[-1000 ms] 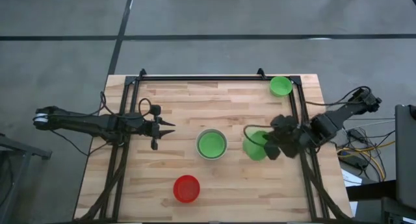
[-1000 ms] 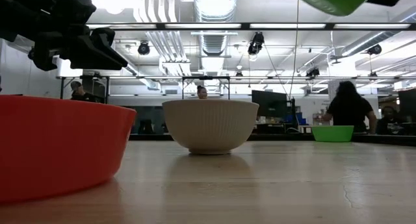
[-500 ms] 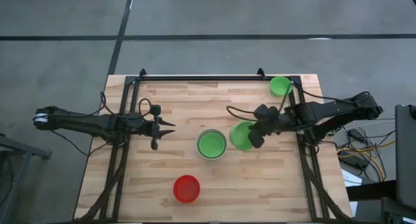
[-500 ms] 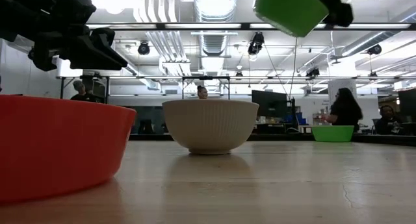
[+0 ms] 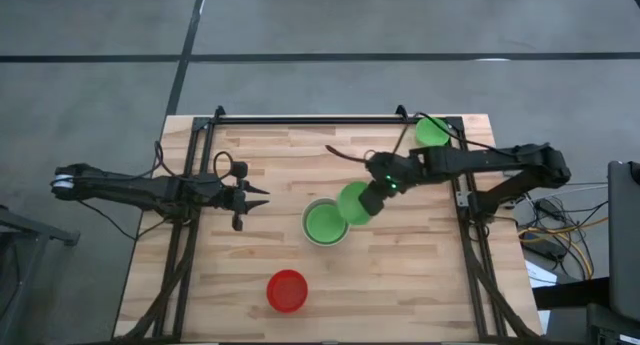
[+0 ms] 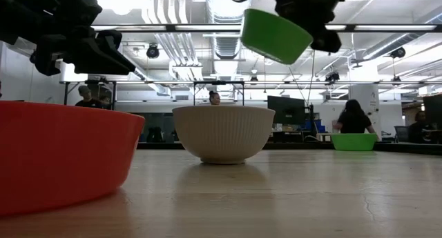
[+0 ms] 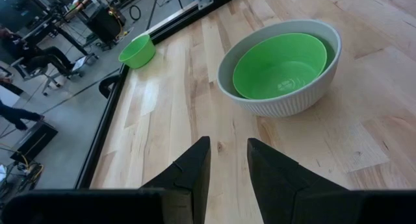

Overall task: Nest bowls inside each other
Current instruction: Stack the bottom green bowl on top of the left green bowl

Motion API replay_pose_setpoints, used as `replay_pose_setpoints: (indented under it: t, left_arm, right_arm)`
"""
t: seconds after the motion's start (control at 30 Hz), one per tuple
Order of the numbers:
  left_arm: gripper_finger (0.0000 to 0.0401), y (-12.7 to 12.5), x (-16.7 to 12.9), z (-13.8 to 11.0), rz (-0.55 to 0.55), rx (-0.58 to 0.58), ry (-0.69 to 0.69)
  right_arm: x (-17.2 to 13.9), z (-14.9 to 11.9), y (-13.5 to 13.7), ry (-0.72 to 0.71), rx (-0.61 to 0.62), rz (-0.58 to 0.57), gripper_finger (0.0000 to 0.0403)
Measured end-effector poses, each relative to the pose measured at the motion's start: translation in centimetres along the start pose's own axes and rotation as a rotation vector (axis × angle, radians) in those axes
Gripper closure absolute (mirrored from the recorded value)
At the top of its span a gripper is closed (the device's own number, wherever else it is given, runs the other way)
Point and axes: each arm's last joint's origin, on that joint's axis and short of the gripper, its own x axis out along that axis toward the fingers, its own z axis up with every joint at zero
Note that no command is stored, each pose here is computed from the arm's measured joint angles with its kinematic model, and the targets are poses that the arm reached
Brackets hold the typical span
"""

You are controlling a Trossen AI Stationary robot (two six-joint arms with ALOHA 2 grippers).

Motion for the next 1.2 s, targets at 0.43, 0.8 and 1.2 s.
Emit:
replay_pose_setpoints:
  t: [0.43, 0.8, 1.2]
  left_arm:
    - [0.0293, 0.0, 0.0, 0.0, 0.0, 0.0, 0.0]
    - [0.0293, 0.0, 0.0, 0.0, 0.001, 0.0, 0.0]
    - [0.0293, 0.0, 0.0, 0.0, 0.0, 0.0, 0.0]
  right_arm:
    - [3.7, 3.5, 2.4, 0.112, -0.062, -0.034, 0.0394]
    - [7.2, 4.6, 2.2, 0.22, -0.058, -0.017, 0.0394]
    - [9.4, 4.8, 2.1, 0.244, -0.046, -0.006, 0.0394]
